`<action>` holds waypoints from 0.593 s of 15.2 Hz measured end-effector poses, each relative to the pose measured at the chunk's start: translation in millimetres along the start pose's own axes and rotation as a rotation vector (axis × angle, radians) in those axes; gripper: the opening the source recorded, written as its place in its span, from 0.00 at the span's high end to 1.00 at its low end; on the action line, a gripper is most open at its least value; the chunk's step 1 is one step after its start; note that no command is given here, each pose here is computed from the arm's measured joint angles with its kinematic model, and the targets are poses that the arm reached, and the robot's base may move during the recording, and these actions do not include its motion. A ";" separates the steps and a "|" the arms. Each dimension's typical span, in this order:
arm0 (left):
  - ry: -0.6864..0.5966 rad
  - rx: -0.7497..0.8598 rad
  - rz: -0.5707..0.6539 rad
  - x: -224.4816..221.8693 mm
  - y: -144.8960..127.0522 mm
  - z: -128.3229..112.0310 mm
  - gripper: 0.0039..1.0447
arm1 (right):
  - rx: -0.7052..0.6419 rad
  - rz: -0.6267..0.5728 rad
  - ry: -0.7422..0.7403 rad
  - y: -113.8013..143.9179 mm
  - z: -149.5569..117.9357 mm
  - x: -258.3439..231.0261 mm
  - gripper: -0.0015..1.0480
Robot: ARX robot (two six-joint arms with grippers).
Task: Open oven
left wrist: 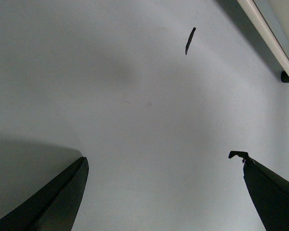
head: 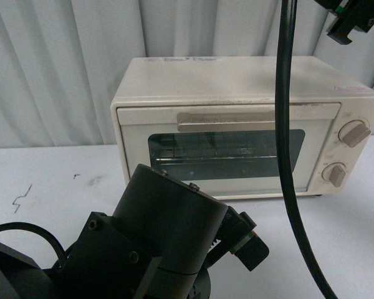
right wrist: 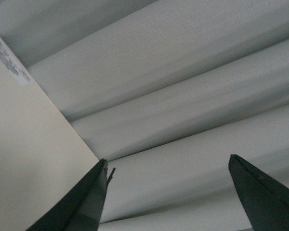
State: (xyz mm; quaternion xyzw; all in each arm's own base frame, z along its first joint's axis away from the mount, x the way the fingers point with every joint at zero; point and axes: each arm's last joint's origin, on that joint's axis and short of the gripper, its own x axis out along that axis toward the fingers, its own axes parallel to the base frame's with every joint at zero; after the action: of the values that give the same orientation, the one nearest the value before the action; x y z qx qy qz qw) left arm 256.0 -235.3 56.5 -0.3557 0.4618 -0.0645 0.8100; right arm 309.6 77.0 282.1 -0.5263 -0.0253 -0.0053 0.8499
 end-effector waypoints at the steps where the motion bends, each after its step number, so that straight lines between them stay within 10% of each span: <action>1: 0.000 0.000 0.000 0.0 0.0 0.0 0.06 | -0.067 0.017 -0.012 0.4 -1.5 0.4 0.33; 3: 0.000 0.000 0.000 0.0 0.0 0.0 0.06 | -0.143 0.047 -0.026 2.7 -2.1 0.3 0.44; 6: 0.000 0.000 0.000 0.0 0.0 0.0 0.06 | -0.344 0.221 -0.100 22.8 -16.6 -17.2 0.94; 9: 0.000 0.000 0.000 0.0 0.0 0.0 0.06 | -0.382 0.304 -0.096 38.3 -27.4 -24.8 0.98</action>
State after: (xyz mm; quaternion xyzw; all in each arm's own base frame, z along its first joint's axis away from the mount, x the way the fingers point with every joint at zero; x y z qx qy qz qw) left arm 256.0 -235.3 56.5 -0.3557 0.4618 -0.0645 0.8100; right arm 287.3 69.1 234.5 -0.6750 0.0154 0.1430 0.7237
